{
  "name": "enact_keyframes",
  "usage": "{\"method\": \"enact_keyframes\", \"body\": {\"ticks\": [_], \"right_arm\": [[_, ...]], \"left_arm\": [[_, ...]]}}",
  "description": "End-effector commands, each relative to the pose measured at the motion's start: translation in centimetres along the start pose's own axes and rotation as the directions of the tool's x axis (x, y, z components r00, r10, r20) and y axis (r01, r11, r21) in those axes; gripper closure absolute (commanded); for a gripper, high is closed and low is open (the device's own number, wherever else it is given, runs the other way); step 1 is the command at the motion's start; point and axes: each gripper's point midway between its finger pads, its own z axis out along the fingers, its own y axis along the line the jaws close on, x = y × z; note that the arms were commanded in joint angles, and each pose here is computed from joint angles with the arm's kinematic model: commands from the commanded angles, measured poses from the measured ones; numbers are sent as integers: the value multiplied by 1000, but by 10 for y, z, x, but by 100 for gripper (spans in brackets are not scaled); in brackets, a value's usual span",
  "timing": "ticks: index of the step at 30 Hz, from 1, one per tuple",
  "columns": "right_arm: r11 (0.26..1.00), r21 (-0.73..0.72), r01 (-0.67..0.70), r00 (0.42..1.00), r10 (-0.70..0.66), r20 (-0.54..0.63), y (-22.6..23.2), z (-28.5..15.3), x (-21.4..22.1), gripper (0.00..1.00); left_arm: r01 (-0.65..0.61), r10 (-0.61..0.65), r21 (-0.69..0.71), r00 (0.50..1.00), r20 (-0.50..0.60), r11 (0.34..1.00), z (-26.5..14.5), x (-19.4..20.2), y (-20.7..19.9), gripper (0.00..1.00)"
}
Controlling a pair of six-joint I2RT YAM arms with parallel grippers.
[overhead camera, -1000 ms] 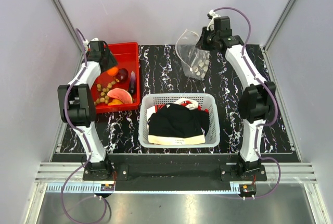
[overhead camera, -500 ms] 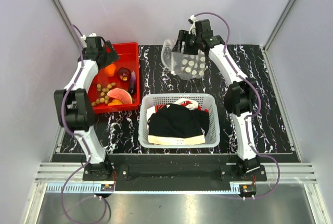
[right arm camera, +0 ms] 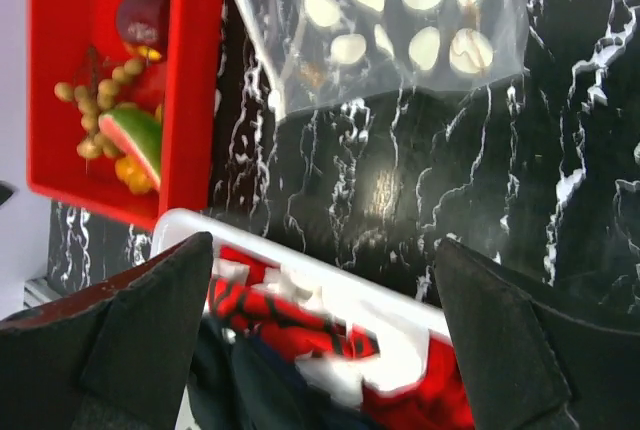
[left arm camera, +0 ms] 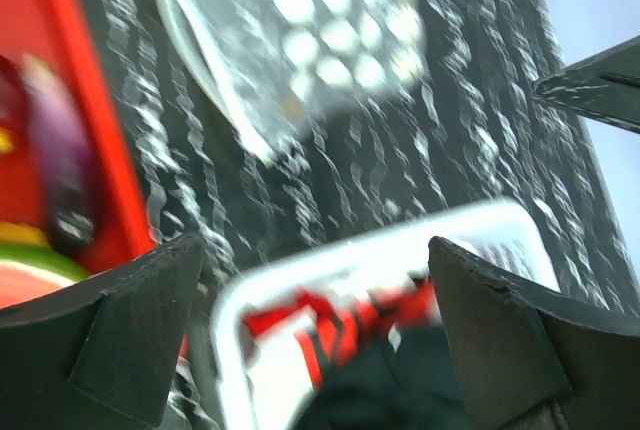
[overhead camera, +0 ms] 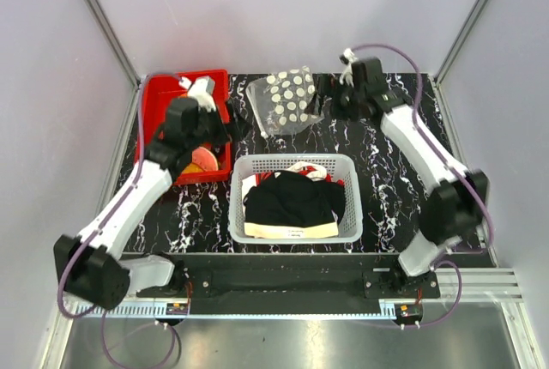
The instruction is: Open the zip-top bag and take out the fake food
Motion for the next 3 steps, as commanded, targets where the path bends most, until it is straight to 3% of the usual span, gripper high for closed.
{"method": "enact_keyframes", "body": {"ticks": [1, 3], "right_arm": [[998, -67, 7, 995, -1, 97, 3, -32, 22, 0], [982, -186, 19, 993, 3, 116, 28, -63, 29, 0]], "left_arm": [[17, -35, 225, 997, 74, 974, -29, 1, -39, 1], [54, -87, 348, 993, 78, 936, -46, 3, -61, 1]]}}
